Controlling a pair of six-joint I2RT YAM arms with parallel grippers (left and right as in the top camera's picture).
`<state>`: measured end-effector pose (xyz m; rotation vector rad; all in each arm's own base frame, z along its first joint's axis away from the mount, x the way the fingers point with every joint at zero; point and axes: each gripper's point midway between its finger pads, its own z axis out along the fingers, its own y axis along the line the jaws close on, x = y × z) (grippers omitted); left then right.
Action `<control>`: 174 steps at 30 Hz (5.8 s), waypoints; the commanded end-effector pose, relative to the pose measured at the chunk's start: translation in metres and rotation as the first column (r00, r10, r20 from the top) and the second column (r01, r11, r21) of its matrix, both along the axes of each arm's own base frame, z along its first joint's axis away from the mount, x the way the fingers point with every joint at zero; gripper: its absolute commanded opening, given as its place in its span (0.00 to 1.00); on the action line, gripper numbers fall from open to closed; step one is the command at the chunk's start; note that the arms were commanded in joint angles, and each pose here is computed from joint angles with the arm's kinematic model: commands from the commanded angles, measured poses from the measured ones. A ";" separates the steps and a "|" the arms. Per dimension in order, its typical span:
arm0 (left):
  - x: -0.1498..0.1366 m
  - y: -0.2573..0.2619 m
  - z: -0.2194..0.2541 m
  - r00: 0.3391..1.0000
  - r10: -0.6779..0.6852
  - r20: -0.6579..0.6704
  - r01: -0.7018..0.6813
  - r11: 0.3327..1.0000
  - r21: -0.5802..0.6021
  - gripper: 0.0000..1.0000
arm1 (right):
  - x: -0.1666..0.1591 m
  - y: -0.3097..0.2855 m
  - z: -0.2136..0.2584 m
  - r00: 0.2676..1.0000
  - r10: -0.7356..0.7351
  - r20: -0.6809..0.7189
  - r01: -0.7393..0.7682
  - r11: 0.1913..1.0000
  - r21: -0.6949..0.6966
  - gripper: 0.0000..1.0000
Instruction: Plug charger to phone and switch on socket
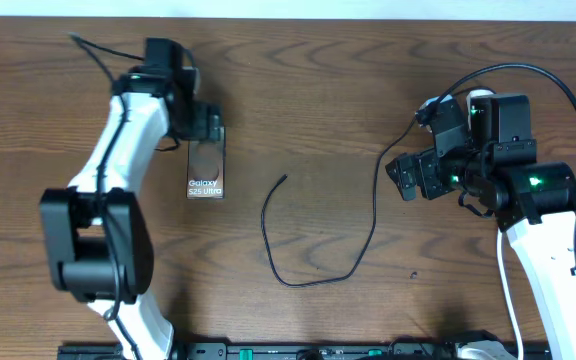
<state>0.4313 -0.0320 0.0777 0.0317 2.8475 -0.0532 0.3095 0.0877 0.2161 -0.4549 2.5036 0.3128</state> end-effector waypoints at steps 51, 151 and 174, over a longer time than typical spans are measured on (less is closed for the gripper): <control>-0.031 -0.022 -0.092 0.965 0.083 -0.247 -0.082 0.997 0.018 0.95 | -0.003 0.001 0.004 1.000 -0.002 -0.011 0.003 1.000 0.017 0.99; -0.043 0.003 0.127 0.803 0.564 -0.194 -0.580 0.662 -0.475 0.50 | 0.072 0.141 -0.067 0.848 -0.264 -0.460 0.475 0.762 0.440 0.77; -0.071 -0.095 0.213 0.721 0.130 -0.681 -0.693 0.146 -0.706 0.49 | 0.073 0.129 -0.059 0.877 -0.268 -0.400 0.437 0.790 0.431 0.79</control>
